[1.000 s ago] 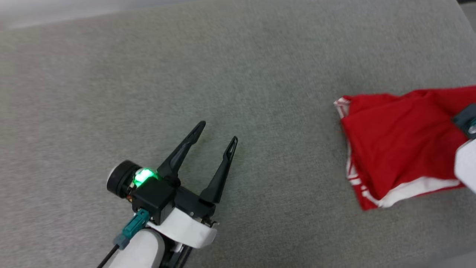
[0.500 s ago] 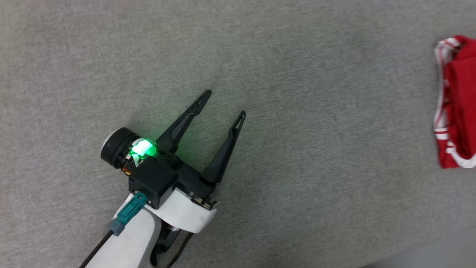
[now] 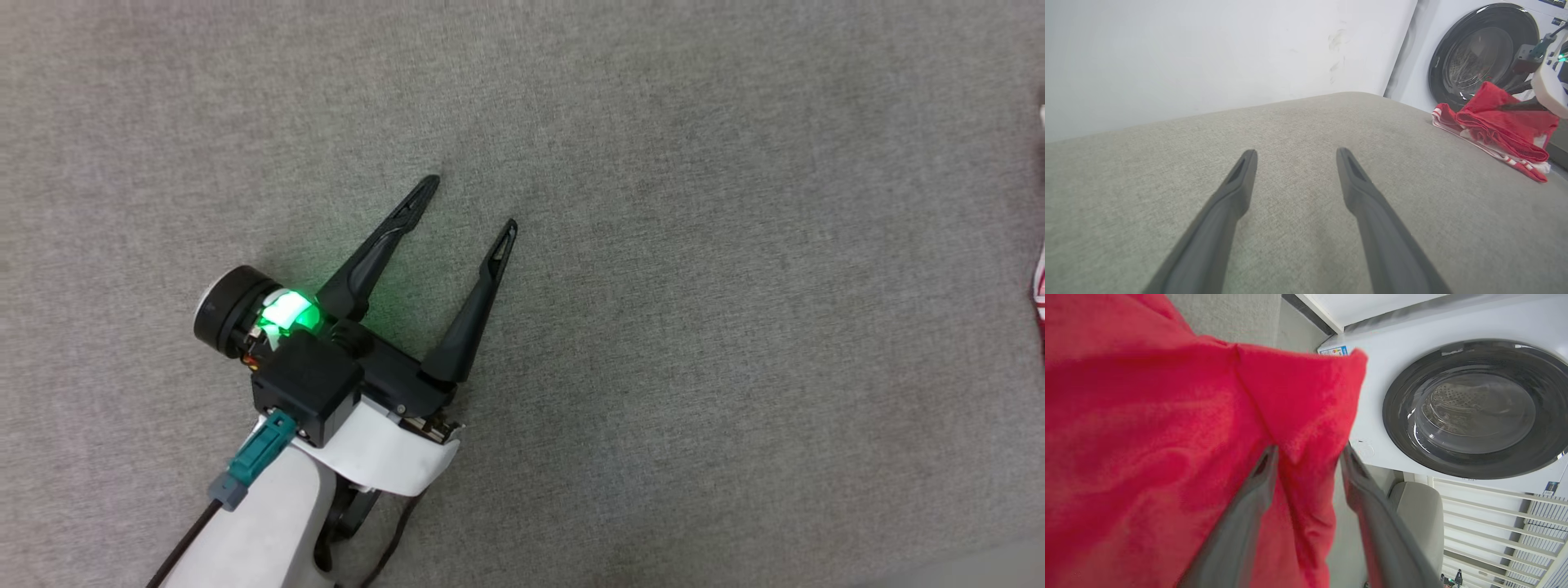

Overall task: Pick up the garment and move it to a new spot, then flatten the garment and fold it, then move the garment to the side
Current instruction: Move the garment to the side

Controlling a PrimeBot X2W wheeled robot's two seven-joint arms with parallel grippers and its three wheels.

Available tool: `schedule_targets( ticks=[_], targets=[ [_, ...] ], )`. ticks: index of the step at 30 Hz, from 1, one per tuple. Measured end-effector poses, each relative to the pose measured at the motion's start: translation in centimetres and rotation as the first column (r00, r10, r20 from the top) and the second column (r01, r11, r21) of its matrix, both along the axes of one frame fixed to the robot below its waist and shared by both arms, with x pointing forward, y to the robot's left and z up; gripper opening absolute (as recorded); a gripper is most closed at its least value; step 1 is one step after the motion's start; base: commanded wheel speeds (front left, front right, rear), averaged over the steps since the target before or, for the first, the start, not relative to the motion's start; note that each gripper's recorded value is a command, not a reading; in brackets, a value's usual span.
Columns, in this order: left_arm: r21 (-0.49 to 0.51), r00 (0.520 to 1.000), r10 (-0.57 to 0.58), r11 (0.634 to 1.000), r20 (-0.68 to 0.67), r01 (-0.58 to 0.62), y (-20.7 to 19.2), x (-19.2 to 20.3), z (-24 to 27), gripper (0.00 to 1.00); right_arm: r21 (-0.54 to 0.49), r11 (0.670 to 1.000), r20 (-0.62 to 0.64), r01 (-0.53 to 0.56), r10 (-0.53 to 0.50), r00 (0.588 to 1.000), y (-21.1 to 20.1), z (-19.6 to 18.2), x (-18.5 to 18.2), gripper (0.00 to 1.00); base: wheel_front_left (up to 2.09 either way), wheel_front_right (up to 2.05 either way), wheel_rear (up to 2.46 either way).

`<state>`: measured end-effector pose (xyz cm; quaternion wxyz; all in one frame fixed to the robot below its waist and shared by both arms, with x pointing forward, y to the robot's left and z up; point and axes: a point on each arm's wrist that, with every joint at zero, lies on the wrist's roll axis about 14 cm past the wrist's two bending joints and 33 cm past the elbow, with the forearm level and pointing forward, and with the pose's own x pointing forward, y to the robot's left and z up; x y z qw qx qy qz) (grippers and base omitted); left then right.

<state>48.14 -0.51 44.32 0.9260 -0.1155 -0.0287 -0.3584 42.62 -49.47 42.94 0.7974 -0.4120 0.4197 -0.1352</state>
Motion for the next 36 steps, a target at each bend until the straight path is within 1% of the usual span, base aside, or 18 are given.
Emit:
schedule_targets(
  ticks=[3,5,9,11,13,15,17,20,23,25,26,28,29,31,33,36],
  targets=[
    [-0.004,1.000,0.014,1.000,0.023,-0.014,0.2,0.1,1.2,1.00,0.003,1.000,0.040,-0.010,0.010,0.999,0.6,0.9,0.4,1.00,0.00,0.00,0.00],
    [-0.009,0.998,0.045,0.999,0.034,-0.044,0.9,0.2,2.1,1.00,0.008,1.000,0.085,-0.020,0.019,0.996,1.1,2.0,0.8,1.00,0.00,0.00,0.00],
    [-0.025,0.988,0.142,0.990,0.055,-0.141,3.2,0.4,4.3,1.00,0.067,0.996,0.241,-0.066,0.048,0.969,3.4,4.5,2.2,1.00,0.00,0.00,0.00],
    [-0.024,0.980,0.187,0.982,0.071,-0.186,4.6,0.1,5.4,1.00,0.096,0.990,0.327,-0.104,0.067,0.943,5.0,6.1,2.9,1.00,0.00,0.00,0.00],
    [-0.011,0.970,0.229,0.973,0.086,-0.229,6.0,-0.5,6.3,1.00,0.132,0.979,0.414,-0.156,0.089,0.906,6.9,7.6,3.5,1.00,0.00,0.00,0.00],
    [0.000,0.955,0.277,0.960,0.103,-0.279,7.6,-1.0,7.2,1.00,0.184,0.959,0.513,-0.213,0.091,0.853,9.1,9.2,4.0,1.00,0.00,0.00,0.00],
    [0.003,0.936,0.332,0.942,0.121,-0.334,9.4,-1.6,8.2,1.00,0.211,0.936,0.601,-0.281,0.103,0.793,11.2,11.0,4.3,1.00,0.00,0.00,0.00],
    [0.013,0.902,0.409,0.910,0.138,-0.414,12.0,-2.8,9.2,1.00,0.256,0.880,0.726,-0.401,0.098,0.680,15.2,13.5,4.2,1.00,0.00,0.00,0.00],
    [0.018,0.869,0.470,0.878,0.154,-0.478,14.1,-4.1,10.1,1.00,0.284,0.816,0.815,-0.504,0.072,0.575,18.8,15.4,3.4,1.00,0.00,0.00,0.00],
    [0.019,0.852,0.498,0.862,0.159,-0.507,15.1,-5.1,10.5,1.00,0.312,0.767,0.856,-0.561,0.030,0.516,21.2,16.3,2.7,1.00,0.00,0.00,0.00],
    [0.016,0.845,0.511,0.854,0.160,-0.519,15.5,-5.5,10.7,1.00,0.324,0.742,0.869,-0.587,0.011,0.494,22.3,16.5,2.3,1.00,0.00,0.00,0.00],
    [0.006,0.827,0.539,0.837,0.160,-0.546,16.4,-6.4,11.1,1.00,0.344,0.698,0.887,-0.628,-0.022,0.462,24.3,16.6,1.4,1.00,0.00,0.00,0.00],
    [-0.002,0.819,0.552,0.830,0.157,-0.558,16.8,-6.8,11.3,1.00,0.356,0.675,0.890,-0.646,-0.036,0.454,25.2,16.5,0.9,1.00,0.00,0.00,0.00],
    [-0.006,0.808,0.568,0.819,0.153,-0.574,17.4,-7.6,11.4,1.00,0.381,0.619,0.889,-0.686,-0.041,0.457,27.5,15.7,0.1,1.00,0.00,0.00,0.00],
    [-0.008,0.800,0.581,0.810,0.149,-0.586,17.8,-8.3,11.4,1.00,0.411,0.571,0.886,-0.711,-0.066,0.459,29.0,15.0,-0.7,1.00,0.00,0.00,0.00],
    [-0.002,0.795,0.592,0.802,0.132,-0.597,18.2,-9.2,11.0,1.00,0.436,0.536,0.888,-0.723,-0.125,0.443,29.4,14.7,-1.4,1.00,0.00,0.00,0.00]
  ],
)
